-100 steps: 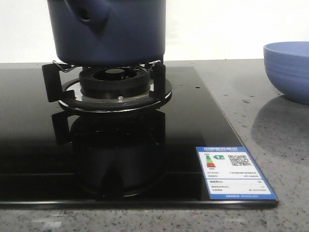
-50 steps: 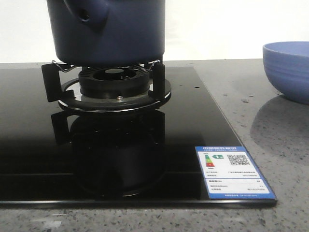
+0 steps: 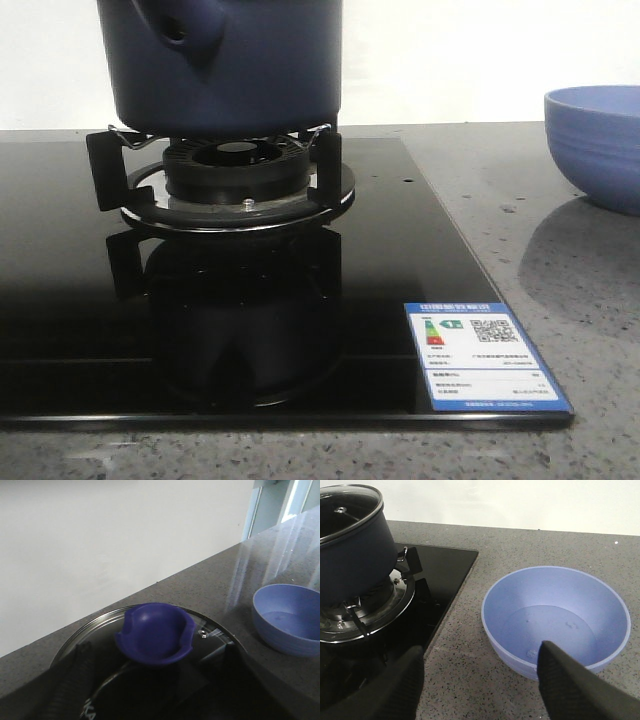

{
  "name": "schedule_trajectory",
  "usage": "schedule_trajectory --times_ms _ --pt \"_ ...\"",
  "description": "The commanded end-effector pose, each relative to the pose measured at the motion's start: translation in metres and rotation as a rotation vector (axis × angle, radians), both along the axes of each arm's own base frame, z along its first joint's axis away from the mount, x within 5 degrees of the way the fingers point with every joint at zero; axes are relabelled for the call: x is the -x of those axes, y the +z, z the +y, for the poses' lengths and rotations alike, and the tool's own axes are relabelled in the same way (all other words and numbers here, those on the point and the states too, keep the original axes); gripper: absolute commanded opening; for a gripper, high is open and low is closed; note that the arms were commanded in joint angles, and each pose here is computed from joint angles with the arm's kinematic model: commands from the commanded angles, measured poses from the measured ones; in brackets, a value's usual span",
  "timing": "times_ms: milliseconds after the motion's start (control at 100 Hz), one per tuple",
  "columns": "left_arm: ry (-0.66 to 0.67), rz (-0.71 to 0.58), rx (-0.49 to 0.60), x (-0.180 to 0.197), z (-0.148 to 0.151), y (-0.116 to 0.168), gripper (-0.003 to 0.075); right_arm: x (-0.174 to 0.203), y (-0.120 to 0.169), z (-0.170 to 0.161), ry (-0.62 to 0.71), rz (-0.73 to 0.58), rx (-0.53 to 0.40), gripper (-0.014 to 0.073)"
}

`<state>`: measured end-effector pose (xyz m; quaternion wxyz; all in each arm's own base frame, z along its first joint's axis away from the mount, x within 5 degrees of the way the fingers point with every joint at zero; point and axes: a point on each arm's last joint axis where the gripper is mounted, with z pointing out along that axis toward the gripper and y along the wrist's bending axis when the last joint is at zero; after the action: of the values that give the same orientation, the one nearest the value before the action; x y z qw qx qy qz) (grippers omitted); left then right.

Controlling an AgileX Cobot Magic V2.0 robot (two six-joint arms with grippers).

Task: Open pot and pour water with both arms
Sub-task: 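Reach left gripper to the blue lid knob, right gripper toward the blue bowl, then grasp the blue lid knob and lift the glass lid with the left gripper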

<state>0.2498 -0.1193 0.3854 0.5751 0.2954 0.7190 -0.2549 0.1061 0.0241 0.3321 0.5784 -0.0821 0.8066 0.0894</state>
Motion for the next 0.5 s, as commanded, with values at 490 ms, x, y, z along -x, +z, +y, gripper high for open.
schedule_trajectory --times_ms 490 --pt "-0.146 0.010 0.016 -0.037 -0.024 0.007 0.0496 -0.002 0.016 -0.001 -0.008 -0.080 -0.001 0.0440"
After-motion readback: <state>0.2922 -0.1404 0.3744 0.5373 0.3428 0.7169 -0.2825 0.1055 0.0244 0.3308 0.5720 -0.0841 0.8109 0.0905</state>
